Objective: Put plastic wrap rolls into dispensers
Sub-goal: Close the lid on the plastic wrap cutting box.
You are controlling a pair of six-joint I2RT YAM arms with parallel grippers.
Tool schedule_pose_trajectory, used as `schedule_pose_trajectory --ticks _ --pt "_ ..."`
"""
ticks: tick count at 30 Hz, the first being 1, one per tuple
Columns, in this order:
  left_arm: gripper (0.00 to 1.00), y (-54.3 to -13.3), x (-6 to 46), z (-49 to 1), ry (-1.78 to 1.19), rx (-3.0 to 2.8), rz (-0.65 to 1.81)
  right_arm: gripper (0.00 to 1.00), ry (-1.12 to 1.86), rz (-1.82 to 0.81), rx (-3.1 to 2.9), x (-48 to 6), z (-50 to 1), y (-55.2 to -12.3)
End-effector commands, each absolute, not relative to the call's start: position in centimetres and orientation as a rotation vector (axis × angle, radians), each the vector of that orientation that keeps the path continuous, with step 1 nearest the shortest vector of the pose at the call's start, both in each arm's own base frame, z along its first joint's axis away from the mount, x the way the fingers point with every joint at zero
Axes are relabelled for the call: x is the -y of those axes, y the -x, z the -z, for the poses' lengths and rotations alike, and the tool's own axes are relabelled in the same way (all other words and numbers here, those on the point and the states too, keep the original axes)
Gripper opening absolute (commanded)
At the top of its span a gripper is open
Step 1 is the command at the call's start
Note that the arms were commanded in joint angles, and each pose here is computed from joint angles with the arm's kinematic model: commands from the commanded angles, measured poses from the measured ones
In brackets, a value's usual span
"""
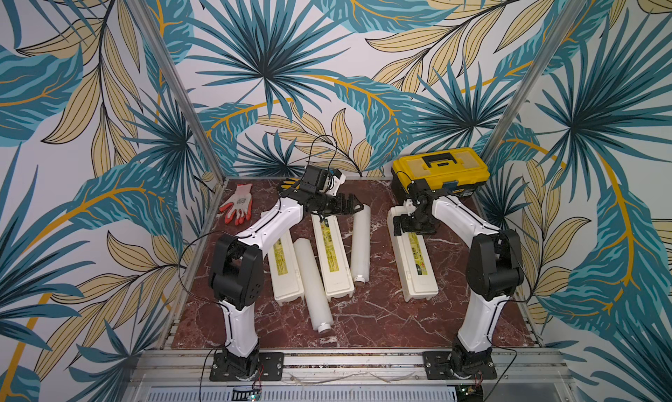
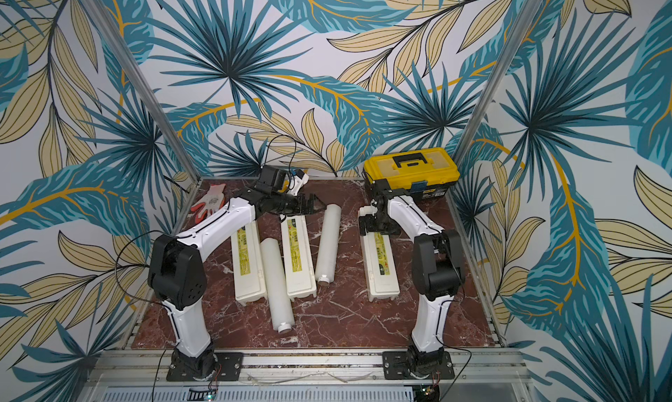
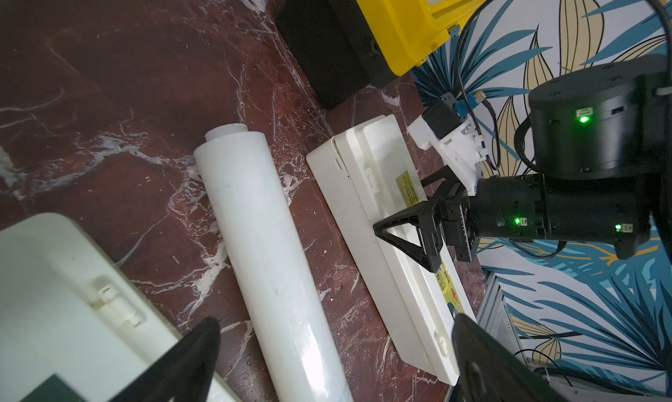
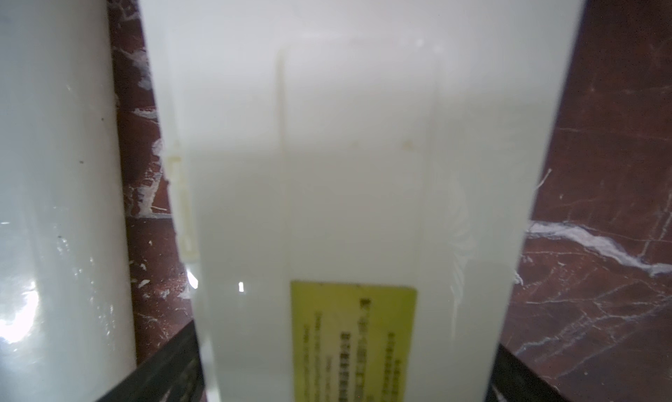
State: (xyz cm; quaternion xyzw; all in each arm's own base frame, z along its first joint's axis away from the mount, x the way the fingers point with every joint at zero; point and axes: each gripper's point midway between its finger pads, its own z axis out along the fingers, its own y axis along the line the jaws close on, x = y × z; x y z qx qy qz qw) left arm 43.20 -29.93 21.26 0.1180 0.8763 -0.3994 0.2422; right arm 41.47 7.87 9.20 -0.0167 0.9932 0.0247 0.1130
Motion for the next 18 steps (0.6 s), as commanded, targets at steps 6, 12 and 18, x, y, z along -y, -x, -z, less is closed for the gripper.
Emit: schedule_pose_trajectory --ticks 6,12,18 --pt "1.00 -43.4 30.4 -22.4 -0.334 -2.370 1.098 0.98 0.087 -0.096 -2.908 -8.0 -10.0 -42.2" --pt "1.00 -43.4 30.4 -22.2 -0.333 -2.374 1.093 0.94 0.094 -0.096 -2.934 -8.0 -9.2 -42.8" --pt "1.00 -43.4 30.3 -22.0 -0.333 -2.379 1.087 0.89 0.087 -0.084 -2.939 -7.7 -8.9 -43.2"
